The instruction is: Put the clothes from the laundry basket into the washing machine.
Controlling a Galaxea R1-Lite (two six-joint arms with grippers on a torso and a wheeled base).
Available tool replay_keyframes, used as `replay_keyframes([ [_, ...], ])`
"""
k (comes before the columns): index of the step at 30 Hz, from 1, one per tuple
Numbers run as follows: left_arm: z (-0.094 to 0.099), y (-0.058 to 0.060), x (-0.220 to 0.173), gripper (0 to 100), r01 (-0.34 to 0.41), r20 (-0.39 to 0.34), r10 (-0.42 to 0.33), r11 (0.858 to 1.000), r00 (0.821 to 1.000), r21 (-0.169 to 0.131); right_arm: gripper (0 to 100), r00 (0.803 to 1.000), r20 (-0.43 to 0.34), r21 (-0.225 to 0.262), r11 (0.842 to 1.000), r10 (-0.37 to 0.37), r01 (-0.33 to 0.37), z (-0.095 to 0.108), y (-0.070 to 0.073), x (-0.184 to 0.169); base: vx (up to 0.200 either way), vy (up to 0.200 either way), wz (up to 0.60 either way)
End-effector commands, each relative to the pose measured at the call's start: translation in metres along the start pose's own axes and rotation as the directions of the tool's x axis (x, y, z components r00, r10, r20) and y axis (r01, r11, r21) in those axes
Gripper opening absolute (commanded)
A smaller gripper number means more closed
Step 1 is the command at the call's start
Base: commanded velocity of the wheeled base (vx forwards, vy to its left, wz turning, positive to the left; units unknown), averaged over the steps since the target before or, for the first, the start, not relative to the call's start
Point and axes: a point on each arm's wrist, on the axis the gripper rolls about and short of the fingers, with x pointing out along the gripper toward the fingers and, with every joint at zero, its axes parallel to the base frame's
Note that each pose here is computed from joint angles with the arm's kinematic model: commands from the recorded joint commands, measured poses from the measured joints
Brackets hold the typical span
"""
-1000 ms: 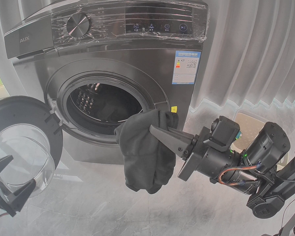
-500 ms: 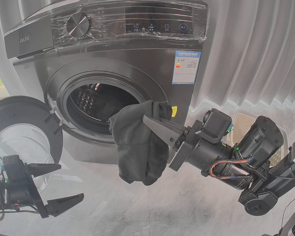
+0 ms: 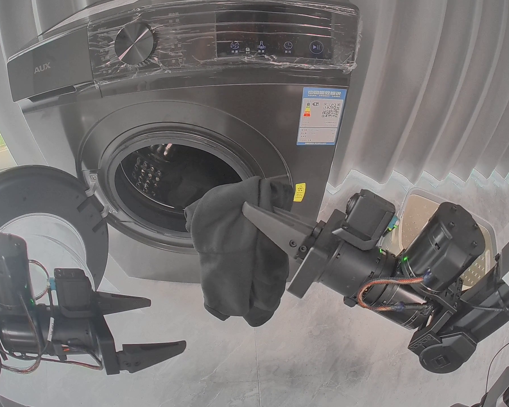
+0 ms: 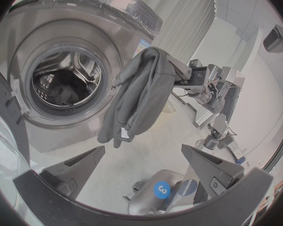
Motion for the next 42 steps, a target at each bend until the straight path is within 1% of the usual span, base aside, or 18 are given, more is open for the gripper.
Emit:
replay_keyframes([
  [1,-0.004,-0.002,0.021,100,0.064,-0.067,-0.068,0.996,0.995,-0.057,0,1.0,-0.002,0.001,1.0,0.001,-0.001,-0.001,0.0,0.0,0.0,0.0,0.0],
  [2,-0.005,-0.003,0.024,100,0.073,-0.074,-0.078,0.995,0.994,-0.066,0,1.0,-0.002,0.001,1.0,0.001,-0.001,-0.001,0.0,0.0,0.0,0.0,0.0],
  [4,-0.005,-0.004,0.025,100,0.078,-0.077,-0.084,0.995,0.994,-0.07,0,1.0,0.0,0.0,1.0,0.001,-0.001,0.0,0.0,0.0,0.0,0.0,0.0],
  [5,-0.008,-0.003,0.034,100,0.086,-0.097,-0.093,0.994,0.991,-0.073,0,1.0,-0.001,0.001,1.0,0.002,-0.002,-0.001,0.0,0.0,0.0,0.0,0.0],
  [11,-0.007,0.004,0.052,100,0.088,-0.072,-0.092,0.994,0.993,-0.063,0,1.0,-0.003,0.002,1.0,0.003,-0.003,-0.001,0.001,0.0,0.0,0.0,0.0],
  [19,-0.014,0.01,0.073,100,0.097,-0.097,-0.103,0.993,0.99,-0.068,0,1.0,-0.003,0.002,1.0,0.005,-0.005,-0.001,0.002,0.0,0.0,0.0,0.0],
  [29,-0.014,0.02,0.097,100,0.099,-0.038,-0.101,0.994,0.994,-0.045,0,1.0,-0.004,0.003,1.0,0.009,-0.009,-0.001,0.003,0.0,0.0,0.0,0.0],
  [31,-0.012,0.021,0.1,100,0.101,-0.017,-0.102,0.993,0.995,-0.055,0,1.0,-0.005,0.003,1.0,0.007,-0.007,-0.001,0.003,-0.001,0.0,0.0,0.0],
  [33,-0.009,0.021,0.1,100,0.107,0.011,-0.106,0.991,0.994,-0.08,0,1.0,-0.007,0.004,1.0,0.007,-0.007,-0.002,0.002,-0.001,0.0,0.0,0.0],
  [35,-0.007,0.02,0.1,100,0.112,0.03,-0.109,0.99,0.994,-0.091,0,1.0,-0.007,0.004,1.0,0.007,-0.007,-0.002,0.002,-0.001,0.0,0.0,0.0],
  [36,-0.007,0.02,0.1,0,0.112,0.037,-0.109,0.99,0.993,-0.088,0,1.0,-0.007,0.004,1.0,0.007,-0.007,-0.002,0.002,-0.001,0.0,0.0,0.0],
  [40,-0.009,0.02,0.099,0,0.101,0.04,-0.098,0.991,0.994,-0.089,0,1.0,-0.005,0.001,1.0,0.002,-0.002,-0.001,0.001,-0.001,0.0,0.0,0.0],
  [42,-0.008,0.02,0.099,0,0.102,0.042,-0.099,0.991,0.994,-0.084,0,1.0,-0.005,0.001,1.0,0.001,-0.001,-0.001,0.001,-0.001,0.0,0.0,0.0],
])
